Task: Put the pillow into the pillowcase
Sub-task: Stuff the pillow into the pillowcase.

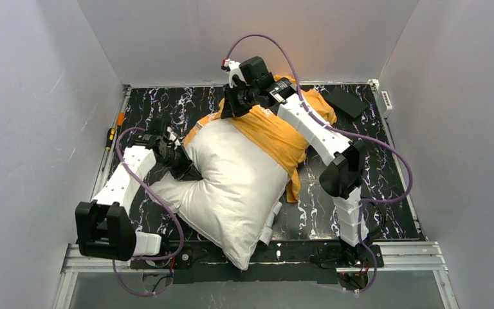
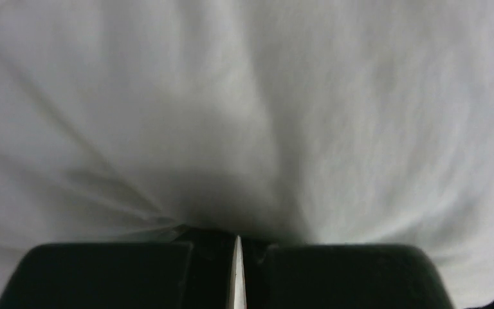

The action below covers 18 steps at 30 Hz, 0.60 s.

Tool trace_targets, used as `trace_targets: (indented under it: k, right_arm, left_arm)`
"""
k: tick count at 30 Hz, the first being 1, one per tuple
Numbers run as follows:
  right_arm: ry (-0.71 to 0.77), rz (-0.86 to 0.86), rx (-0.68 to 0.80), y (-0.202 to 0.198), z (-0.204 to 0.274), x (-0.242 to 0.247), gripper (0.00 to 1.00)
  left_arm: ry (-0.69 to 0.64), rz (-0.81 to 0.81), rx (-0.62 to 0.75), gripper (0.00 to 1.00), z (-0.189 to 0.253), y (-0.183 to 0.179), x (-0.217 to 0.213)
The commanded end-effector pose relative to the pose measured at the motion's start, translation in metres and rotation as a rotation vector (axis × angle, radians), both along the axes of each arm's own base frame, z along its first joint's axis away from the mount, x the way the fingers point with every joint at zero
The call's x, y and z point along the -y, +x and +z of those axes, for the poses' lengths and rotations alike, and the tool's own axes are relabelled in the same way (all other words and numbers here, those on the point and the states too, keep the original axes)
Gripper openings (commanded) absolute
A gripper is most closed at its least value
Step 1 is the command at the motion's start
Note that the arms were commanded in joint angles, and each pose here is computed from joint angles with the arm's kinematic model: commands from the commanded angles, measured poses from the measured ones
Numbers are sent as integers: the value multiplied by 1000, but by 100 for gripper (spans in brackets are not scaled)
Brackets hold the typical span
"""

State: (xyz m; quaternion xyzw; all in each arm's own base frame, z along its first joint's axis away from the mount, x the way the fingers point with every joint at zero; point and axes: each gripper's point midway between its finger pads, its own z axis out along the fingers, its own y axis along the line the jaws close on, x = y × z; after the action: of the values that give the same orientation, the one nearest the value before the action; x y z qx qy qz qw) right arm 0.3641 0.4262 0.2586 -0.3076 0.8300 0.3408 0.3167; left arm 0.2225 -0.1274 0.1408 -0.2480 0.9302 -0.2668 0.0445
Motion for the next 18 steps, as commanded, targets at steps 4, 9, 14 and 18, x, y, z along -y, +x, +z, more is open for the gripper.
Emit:
trace_targets:
  k: [4, 9, 14, 18]
  right_arm:
    - [372, 242, -124, -89, 113, -13, 1]
    - [467, 374, -282, -143, 121, -28, 1]
    - [556, 416, -493, -191, 121, -35, 1]
    - [658, 412, -684, -211, 125, -25, 1]
  left_arm:
    - [-82, -55, 60, 0, 17, 46, 53]
    - [-132, -2, 104, 0, 26, 82, 77]
    - [-145, 22, 141, 0, 36, 121, 89]
    - [-163, 29, 164, 0, 47, 153, 94]
